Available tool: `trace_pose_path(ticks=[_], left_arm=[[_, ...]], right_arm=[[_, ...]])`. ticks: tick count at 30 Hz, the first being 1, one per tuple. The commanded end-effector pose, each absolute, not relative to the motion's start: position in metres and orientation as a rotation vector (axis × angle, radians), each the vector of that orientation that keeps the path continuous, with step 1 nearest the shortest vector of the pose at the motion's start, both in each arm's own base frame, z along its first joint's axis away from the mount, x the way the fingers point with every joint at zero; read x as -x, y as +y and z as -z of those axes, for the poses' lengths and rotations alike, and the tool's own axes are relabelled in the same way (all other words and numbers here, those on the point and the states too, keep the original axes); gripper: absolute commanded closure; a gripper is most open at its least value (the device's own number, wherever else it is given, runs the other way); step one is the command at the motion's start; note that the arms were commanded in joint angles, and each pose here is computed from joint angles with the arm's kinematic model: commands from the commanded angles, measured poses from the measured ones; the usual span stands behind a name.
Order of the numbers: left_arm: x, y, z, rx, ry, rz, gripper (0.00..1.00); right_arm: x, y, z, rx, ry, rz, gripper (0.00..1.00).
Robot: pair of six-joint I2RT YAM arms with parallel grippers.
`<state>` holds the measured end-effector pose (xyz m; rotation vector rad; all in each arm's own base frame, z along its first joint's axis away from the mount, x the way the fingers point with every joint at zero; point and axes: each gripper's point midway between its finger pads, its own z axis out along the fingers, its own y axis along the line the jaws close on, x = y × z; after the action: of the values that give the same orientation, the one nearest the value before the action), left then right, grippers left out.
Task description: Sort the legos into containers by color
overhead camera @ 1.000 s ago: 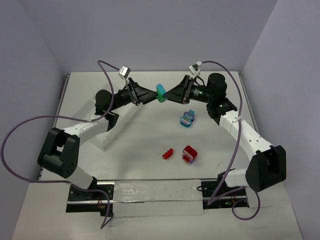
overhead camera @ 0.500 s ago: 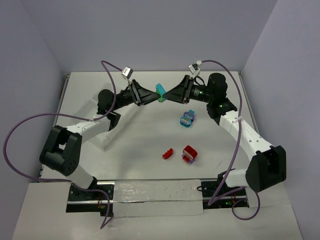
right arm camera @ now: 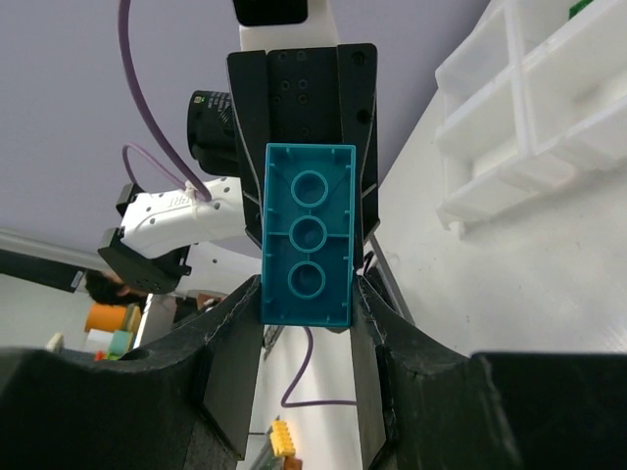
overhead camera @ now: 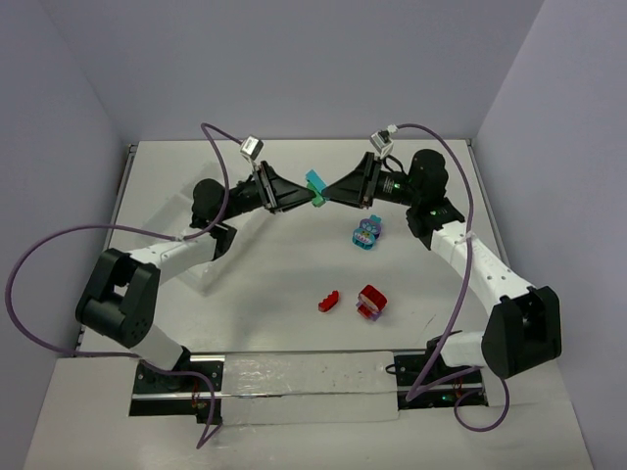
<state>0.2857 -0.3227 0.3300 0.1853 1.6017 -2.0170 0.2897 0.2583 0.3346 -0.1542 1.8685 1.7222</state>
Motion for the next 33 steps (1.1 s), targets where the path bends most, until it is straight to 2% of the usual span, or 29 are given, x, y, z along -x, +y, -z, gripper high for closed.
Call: trace_pose_path(ticks=[1, 10, 12, 15, 18, 20, 23, 28, 33], left_arm=[[-0.272, -0.301, -0.349, -0.293, 1.504, 1.92, 1.0], [-0.28, -0.277, -0.34, -0.25, 1.599, 1.787, 1.0], [-0.284, -0.262, -0.341, -0.264, 1.615, 1.696, 1.0], [-0.305, -0.225, -0.326, -0.108, 1.762, 1.532, 1.0], [-0.337, -0.166, -0.296, 0.081, 1.976, 1.108, 1.0], [-0.354, -0.14, -0.291, 0.103, 2.021, 0.872, 1.0], [-0.379, -0.095, -0.26, 0.258, 2.139, 0.53, 1.0], [-0.423, -0.055, -0.224, 0.41, 2.201, 0.228, 1.0], [-0.465, -0.035, -0.189, 0.472, 2.231, 0.049, 1.0]], right_arm=[[-0.294, 0.237, -0.365, 0.143, 1.746, -1.692, 1.0], [-0.301, 0.237, -0.363, 0.1, 1.767, -1.678, 1.0], [-0.307, 0.234, -0.355, 0.078, 1.811, -1.611, 1.0], [-0.321, 0.223, -0.335, 0.016, 1.916, -1.426, 1.0], [-0.339, 0.199, -0.306, -0.043, 2.049, -1.126, 1.0], [-0.344, 0.184, -0.285, -0.09, 2.118, -0.988, 1.0], [-0.345, 0.173, -0.258, -0.129, 2.194, -0.89, 1.0], [-0.341, 0.169, -0.225, -0.183, 2.297, -0.857, 1.0], [-0.339, 0.162, -0.204, -0.219, 2.376, -0.785, 1.0]])
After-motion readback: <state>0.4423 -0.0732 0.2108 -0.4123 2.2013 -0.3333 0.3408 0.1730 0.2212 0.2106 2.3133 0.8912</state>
